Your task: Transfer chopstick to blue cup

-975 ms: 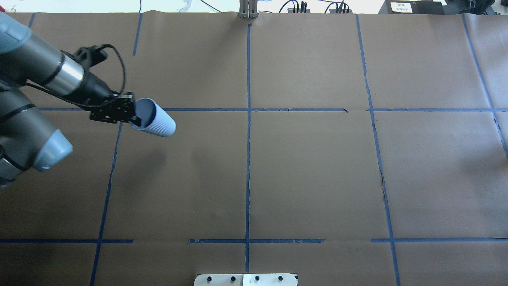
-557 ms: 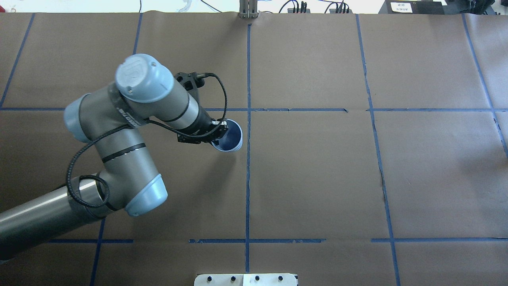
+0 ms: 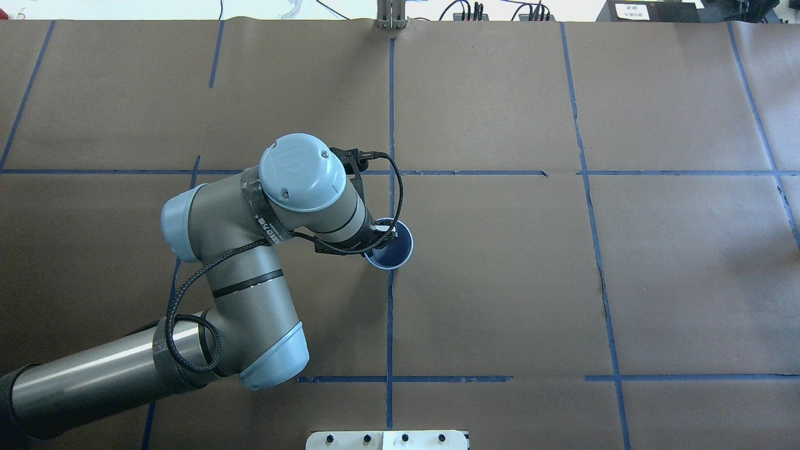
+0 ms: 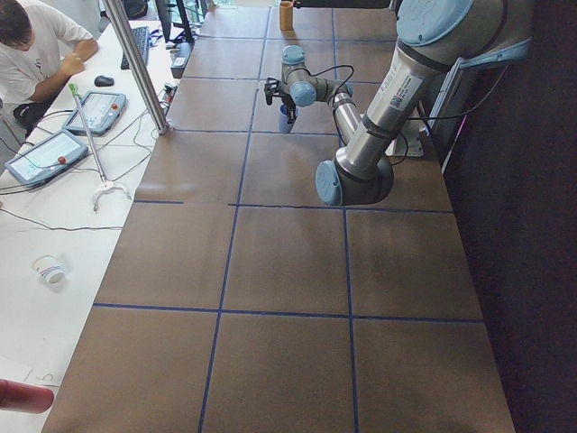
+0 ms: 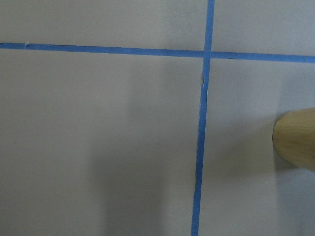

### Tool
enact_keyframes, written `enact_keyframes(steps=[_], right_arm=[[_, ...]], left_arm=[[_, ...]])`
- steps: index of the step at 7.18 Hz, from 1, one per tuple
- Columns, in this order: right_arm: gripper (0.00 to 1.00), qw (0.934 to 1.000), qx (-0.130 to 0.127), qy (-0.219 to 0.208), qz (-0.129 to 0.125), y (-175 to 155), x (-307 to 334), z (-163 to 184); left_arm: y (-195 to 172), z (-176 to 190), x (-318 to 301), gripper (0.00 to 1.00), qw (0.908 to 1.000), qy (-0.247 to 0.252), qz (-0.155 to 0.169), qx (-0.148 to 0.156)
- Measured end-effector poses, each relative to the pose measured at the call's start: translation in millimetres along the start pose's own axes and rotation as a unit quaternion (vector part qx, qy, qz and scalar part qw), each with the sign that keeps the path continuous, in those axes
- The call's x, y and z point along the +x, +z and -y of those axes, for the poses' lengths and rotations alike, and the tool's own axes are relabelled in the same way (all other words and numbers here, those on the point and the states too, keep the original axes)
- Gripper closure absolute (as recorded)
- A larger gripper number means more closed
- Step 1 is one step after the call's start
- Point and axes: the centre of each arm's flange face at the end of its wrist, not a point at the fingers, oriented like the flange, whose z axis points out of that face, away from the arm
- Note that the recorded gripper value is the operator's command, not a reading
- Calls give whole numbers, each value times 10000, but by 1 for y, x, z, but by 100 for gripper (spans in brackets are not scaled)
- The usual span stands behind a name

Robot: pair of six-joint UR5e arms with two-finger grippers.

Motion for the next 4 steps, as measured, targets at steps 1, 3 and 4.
enact_keyframes(steps=[1,3,4], right_arm=[[0,10000,-5,4,32,0,0,0],[0,9998,-42,21,201,3,-1,-1],[0,9997,-56,25,247,4,0,-2]], left_arm=[[4,-5,3,84,10000,30,9,-24],[8,-8,8,68,10000,49,26,-47],[9,-7,7,60,10000,46,39,-48]])
